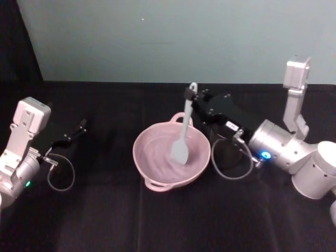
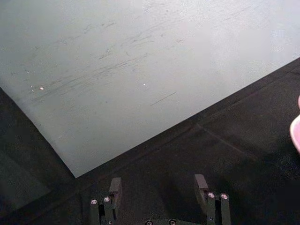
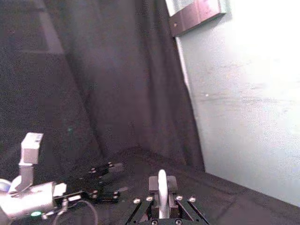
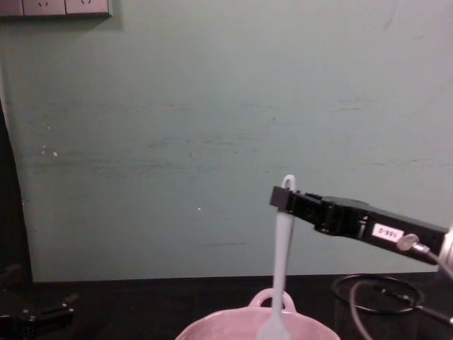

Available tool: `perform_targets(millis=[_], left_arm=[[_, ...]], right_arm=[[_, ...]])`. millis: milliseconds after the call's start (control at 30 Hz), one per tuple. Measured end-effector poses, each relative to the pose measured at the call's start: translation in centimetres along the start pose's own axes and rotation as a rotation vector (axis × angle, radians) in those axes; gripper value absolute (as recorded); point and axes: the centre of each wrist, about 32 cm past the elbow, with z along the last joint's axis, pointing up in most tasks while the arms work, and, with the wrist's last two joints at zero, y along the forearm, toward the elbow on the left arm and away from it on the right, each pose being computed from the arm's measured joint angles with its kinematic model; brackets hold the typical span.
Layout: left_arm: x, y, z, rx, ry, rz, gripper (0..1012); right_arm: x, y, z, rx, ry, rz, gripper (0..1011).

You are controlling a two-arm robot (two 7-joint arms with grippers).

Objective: Use the one hand to pick up the spoon and stir the clear water in the bowl.

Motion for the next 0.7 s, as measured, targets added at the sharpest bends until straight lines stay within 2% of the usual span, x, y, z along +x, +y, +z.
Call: perform_targets(millis=[200,333,433,700], left_arm=[[0.00,0.00,0.00,0.000,0.000,0.000,1011],[0.00,0.00,0.00,0.000,0.000,0.000,1011],[0.00,0.00,0.00,0.000,0.000,0.000,1011],[0.00,0.00,0.00,0.000,0.000,0.000,1011]], right_arm=[[-0.8,1.5,-0.7,-0.005,0.021,0.045,109],[-0.8,2.9,-0.9,-0.006,0.028,0.069,109],[-0.4,4.2,-1.1,-0.007,0.028,0.084,109],[1.1,6.3,-1.1,-0.020,0.023,0.088,109]])
